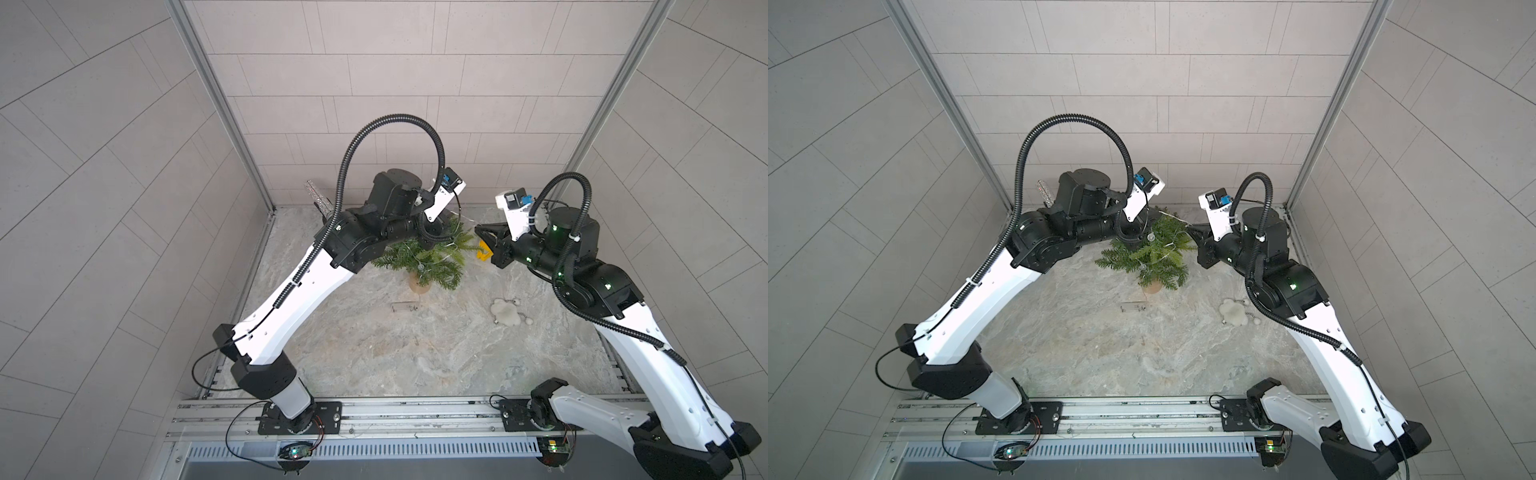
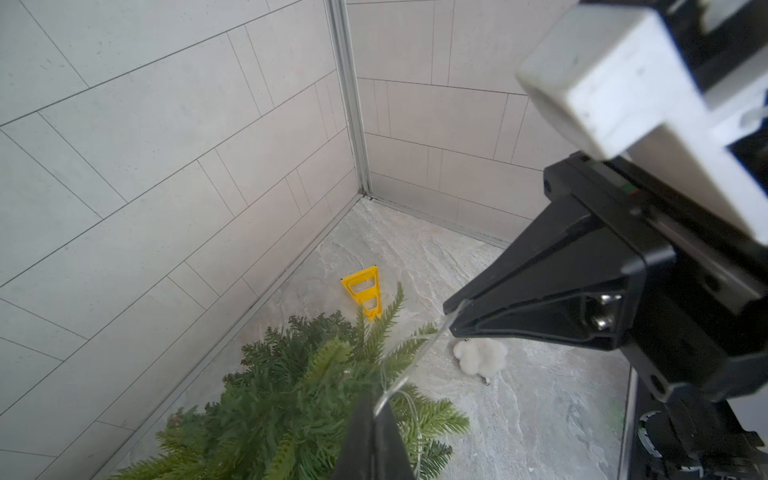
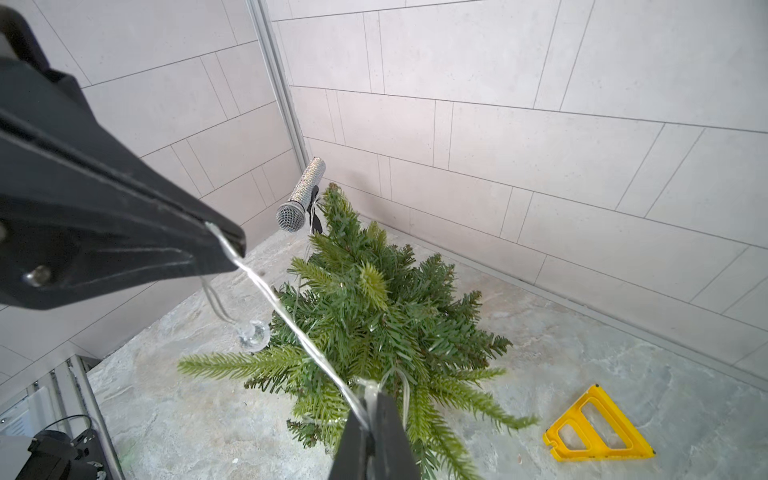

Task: Remove string lights from the small christmas tree
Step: Remove the light string from the Christmas tree.

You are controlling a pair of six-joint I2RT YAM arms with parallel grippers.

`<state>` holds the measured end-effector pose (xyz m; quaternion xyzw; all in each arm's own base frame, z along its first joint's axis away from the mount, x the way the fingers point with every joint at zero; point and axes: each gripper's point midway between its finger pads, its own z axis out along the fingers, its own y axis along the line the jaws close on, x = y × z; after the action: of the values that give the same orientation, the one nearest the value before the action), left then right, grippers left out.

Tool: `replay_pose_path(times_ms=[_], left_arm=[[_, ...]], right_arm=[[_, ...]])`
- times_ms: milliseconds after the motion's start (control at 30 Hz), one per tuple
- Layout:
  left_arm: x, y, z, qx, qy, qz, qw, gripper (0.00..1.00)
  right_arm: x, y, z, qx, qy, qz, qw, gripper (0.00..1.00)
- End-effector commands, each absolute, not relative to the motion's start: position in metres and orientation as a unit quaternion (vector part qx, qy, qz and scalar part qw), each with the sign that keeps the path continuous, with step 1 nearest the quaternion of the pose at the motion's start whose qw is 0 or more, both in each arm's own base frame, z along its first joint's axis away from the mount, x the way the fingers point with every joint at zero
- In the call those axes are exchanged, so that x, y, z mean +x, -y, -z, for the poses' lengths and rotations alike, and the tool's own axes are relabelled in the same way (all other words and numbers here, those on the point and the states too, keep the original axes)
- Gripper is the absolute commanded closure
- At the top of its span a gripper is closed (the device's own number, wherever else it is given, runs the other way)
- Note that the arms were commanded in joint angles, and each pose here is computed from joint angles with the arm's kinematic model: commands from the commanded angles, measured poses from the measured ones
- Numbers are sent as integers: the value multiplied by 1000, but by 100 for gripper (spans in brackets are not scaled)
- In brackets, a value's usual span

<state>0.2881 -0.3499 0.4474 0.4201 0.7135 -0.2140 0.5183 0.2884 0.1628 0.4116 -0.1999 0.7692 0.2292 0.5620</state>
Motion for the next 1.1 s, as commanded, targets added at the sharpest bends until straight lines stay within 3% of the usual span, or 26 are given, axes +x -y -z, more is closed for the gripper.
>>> replay_pose_path(times_ms=[0,67,200,300,500,700,1067], left_arm=[[263,350,-471,418,-691,234,541,99],[248,355,-470,426,-688,246,533,98],[215,355,-462,446,-681,263,517,69],[203,346,-458,439,-688,269,512,54],[220,291,-447,332,-730,211,559,45],[231,265,-404,302,-774,158,534,40],[230,247,-388,274,-779,192,530,35]], right_arm=[[276,-154,-422,-174,-762,-238,577,100],[271,-150,-424,-170,-760,-234,583,100],[255,-151,-427,-181,-737,-255,599,100],[246,-157,-424,-194,-717,-279,609,100],[240,-148,-423,-182,-724,-266,611,100],[226,-152,-427,-191,-724,-289,597,100],[181,-166,-431,-231,-713,-367,551,100]])
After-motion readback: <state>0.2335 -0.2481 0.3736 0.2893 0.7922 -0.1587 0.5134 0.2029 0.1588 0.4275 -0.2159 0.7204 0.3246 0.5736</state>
